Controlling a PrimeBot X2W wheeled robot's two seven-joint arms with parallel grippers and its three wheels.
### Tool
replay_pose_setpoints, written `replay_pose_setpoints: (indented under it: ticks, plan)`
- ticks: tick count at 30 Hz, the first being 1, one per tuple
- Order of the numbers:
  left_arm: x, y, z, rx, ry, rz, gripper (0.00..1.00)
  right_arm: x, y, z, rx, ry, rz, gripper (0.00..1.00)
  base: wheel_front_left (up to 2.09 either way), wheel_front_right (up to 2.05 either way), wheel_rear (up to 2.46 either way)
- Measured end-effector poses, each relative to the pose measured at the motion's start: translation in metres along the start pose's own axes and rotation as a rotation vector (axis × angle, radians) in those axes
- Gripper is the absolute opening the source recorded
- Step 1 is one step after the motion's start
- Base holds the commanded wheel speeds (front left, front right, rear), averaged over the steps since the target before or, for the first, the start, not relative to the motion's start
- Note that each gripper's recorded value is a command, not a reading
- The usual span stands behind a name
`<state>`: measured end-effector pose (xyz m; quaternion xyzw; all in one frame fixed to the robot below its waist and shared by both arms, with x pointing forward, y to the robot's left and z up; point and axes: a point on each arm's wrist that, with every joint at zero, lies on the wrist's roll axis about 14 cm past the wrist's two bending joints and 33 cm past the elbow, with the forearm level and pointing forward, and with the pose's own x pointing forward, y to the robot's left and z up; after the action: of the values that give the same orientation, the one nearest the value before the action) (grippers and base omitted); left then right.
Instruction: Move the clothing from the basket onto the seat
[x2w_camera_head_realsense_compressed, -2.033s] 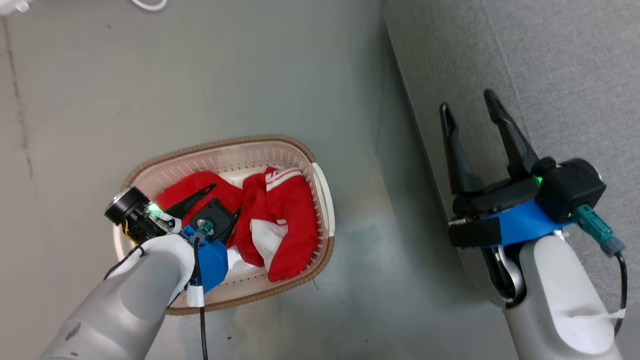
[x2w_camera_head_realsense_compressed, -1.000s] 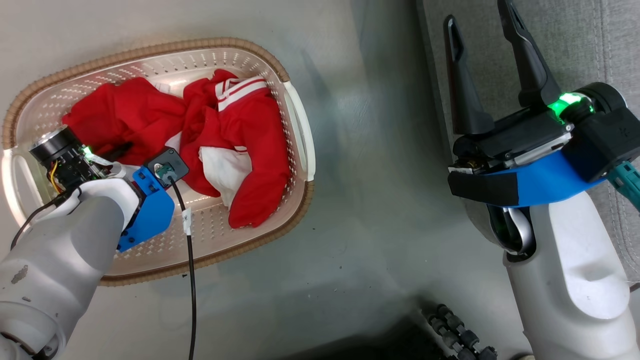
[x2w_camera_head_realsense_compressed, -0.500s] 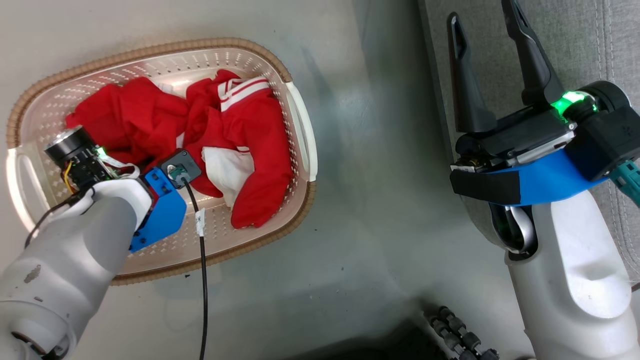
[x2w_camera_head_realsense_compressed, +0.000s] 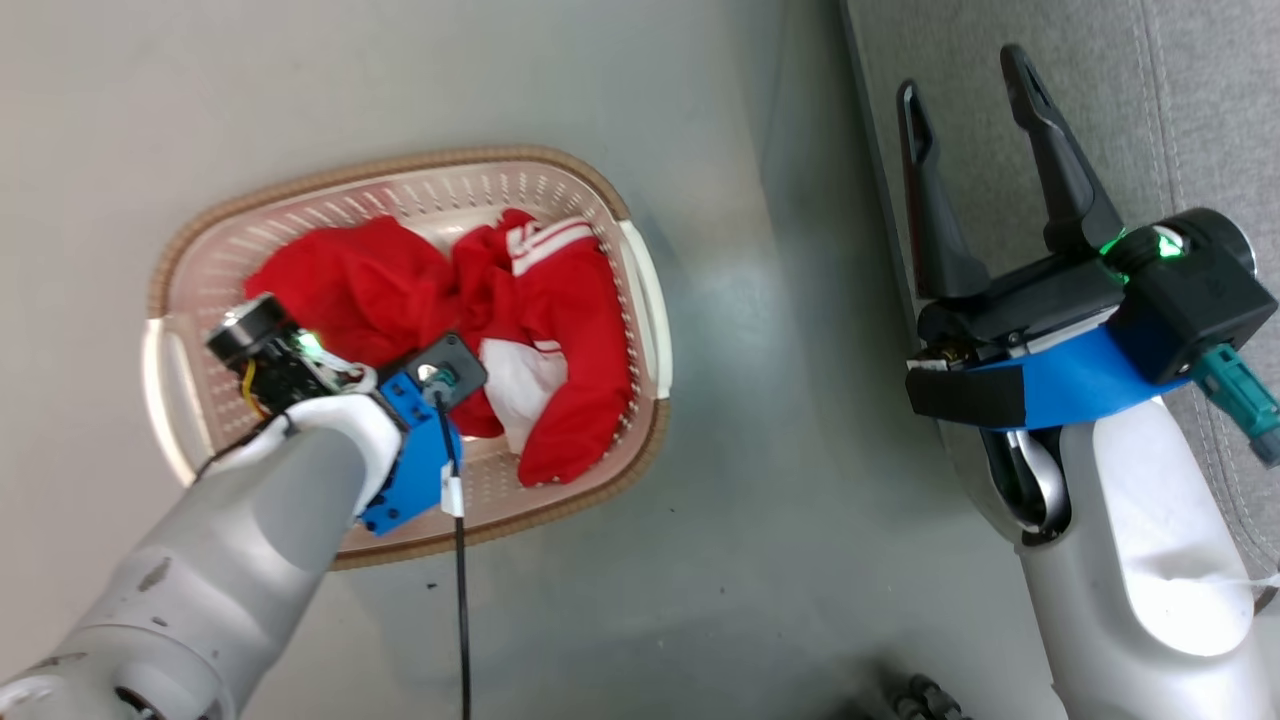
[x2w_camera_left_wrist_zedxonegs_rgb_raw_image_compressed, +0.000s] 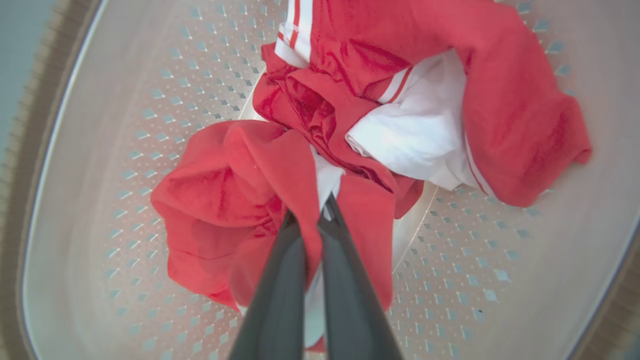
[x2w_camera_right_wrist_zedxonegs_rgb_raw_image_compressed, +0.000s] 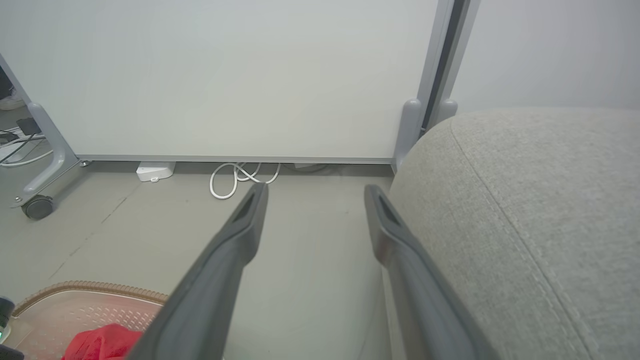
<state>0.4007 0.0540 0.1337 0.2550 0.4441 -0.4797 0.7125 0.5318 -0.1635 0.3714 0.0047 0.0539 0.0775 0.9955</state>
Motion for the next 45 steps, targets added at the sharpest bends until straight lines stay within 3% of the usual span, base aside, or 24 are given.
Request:
replay_pose_setpoints:
  ticks: [12, 27, 45]
  plan:
    - [-0.058, -0.005, 0.062, -0.080, -0.244, 0.093, 0.00, -0.014, 0.023, 0.038, -0.007, -0.057, 0.039, 1.00, 0.00, 0.00, 0.00]
    - [-0.156, 0.011, 0.140, -0.137, -0.546, 0.268, 0.00, -0.048, 0.046, 0.085, -0.006, -0.127, 0.076, 1.00, 0.00, 0.00, 0.00]
    - [-0.279, -0.007, 0.238, -0.029, -0.918, 0.416, 0.00, -0.104, 0.053, 0.120, -0.007, -0.186, 0.071, 1.00, 0.00, 0.00, 0.00]
